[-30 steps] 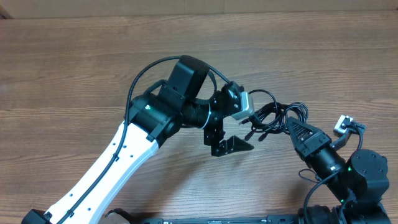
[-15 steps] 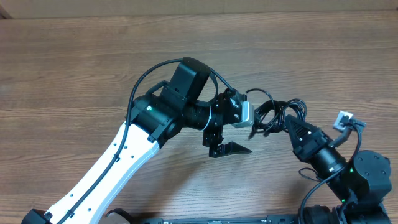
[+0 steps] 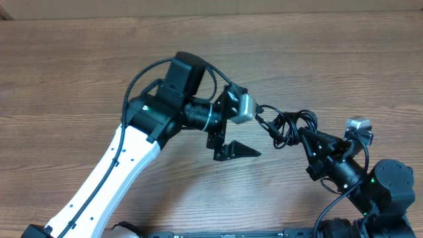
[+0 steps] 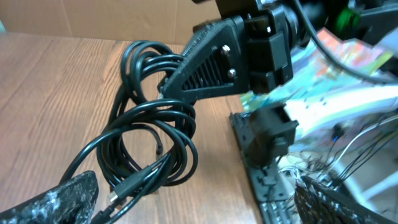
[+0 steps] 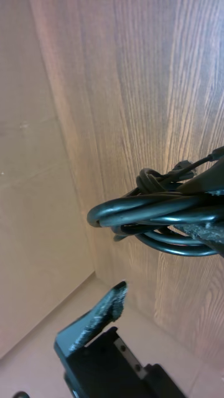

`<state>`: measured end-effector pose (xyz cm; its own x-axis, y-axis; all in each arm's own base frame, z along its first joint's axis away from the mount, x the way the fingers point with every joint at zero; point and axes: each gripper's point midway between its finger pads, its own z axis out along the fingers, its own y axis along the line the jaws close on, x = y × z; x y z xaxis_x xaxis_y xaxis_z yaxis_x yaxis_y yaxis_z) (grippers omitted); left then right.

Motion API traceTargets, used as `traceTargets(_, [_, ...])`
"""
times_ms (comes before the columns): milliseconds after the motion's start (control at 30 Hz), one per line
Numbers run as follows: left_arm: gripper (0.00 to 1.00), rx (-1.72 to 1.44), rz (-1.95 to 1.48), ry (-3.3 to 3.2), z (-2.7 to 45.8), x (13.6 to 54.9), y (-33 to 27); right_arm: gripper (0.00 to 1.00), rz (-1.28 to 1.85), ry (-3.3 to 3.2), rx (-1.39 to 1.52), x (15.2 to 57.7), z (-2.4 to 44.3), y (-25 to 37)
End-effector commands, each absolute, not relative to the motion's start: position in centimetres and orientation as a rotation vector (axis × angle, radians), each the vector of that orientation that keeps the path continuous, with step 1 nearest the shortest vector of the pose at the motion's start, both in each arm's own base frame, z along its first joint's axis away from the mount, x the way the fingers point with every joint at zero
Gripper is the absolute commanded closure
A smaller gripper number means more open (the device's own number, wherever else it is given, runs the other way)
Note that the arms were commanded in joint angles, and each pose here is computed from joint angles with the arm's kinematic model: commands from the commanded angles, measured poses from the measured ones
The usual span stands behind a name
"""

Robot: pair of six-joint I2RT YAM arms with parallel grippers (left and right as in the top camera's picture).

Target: Untangle cables

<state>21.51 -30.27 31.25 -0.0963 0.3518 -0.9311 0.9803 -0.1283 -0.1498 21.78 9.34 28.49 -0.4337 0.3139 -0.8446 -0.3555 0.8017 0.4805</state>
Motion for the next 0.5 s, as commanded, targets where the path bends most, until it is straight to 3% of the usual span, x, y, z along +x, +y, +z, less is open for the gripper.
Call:
traceTargets(0, [0.00, 1.434, -1.391, 1.564, 32.9, 20.6, -30.0, 0.96, 0.723, 1.821, -0.098, 21.6, 30.1, 9.5])
traceTargets(467, [0.00, 0.980, -1.503, 2.116, 31.4, 22.6, -30.0, 0.96, 0.631, 1.689, -0.523, 20.0, 30.9, 11.9])
